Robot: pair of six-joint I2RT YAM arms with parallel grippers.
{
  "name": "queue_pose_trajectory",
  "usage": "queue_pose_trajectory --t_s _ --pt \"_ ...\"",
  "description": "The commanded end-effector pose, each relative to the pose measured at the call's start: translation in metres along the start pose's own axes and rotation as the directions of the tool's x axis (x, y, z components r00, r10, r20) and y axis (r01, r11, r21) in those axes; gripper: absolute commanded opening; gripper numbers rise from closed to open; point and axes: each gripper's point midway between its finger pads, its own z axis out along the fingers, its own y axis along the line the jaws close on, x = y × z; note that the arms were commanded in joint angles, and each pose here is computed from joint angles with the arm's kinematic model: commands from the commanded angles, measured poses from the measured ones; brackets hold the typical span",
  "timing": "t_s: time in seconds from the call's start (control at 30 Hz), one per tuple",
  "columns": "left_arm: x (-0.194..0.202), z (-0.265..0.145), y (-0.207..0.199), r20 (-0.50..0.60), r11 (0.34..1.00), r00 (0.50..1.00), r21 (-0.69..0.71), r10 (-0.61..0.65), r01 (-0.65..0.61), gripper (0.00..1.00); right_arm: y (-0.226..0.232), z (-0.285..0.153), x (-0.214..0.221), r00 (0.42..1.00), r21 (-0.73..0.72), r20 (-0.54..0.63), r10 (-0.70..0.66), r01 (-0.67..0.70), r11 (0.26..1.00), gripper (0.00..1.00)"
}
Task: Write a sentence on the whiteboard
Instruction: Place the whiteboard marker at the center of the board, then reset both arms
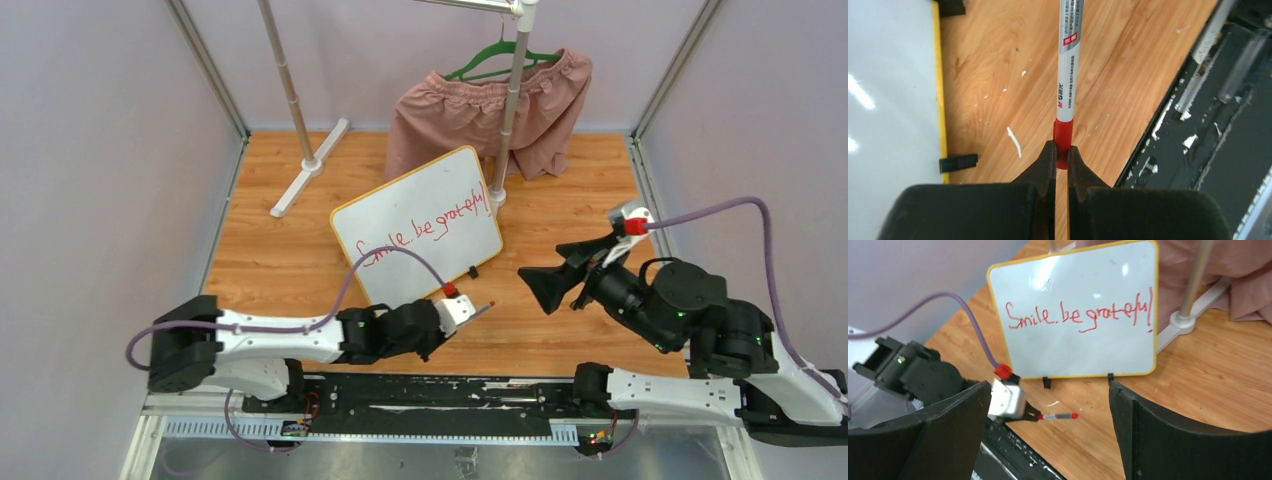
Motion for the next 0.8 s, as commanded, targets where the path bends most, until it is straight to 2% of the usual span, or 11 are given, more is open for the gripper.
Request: queue_pose_trajectory --t_s 0.0,0.07,0.13,0.17,0.43,0.57,0.67,0.77 --pt "0.017 0.018 0.004 -0.259 0.995 0.966 -0.095 -0.011 -0.014 0.0 -0.031 -0.009 -0.013 0.995 0.127 0.102 0.005 -0.018 0.992 0.9" --pt "0.018 0.026 0.003 -0.332 0.994 0.943 -0.104 0.004 -0.041 0.02 -0.031 -0.01 -0.012 0.995 0.124 0.1 0.001 -0.014 0.992 0.9" --pt "0.02 0.033 0.0 -0.382 0.993 0.924 -0.102 0.009 -0.052 0.16 -0.031 -0.009 -0.009 0.995 0.121 0.095 0.0 -0.012 0.993 0.9" --pt "0.025 0.036 -0.003 -0.412 0.994 0.911 -0.092 0.016 -0.06 0.2 -0.031 -0.009 -0.008 0.996 0.119 0.093 0.001 -0.012 0.993 0.89" --pt "0.061 0.056 -0.009 -0.587 0.992 0.809 -0.082 0.031 -0.098 0.21 -0.039 -0.016 -0.006 0.993 0.126 0.115 0.019 -0.033 0.991 0.88" --pt "0.071 0.061 -0.009 -0.619 0.99 0.785 -0.091 0.028 -0.107 0.3 -0.041 -0.018 -0.004 0.993 0.128 0.114 0.028 -0.043 0.991 0.88" --pt "0.069 0.06 -0.01 -0.611 0.99 0.792 -0.096 0.021 -0.101 0.45 -0.042 -0.02 -0.001 0.993 0.127 0.109 0.037 -0.051 0.991 0.88" --pt "0.056 0.054 -0.012 -0.576 0.99 0.817 -0.103 0.023 -0.1 0.72 -0.043 -0.021 -0.001 0.993 0.128 0.111 0.042 -0.057 0.99 0.88"
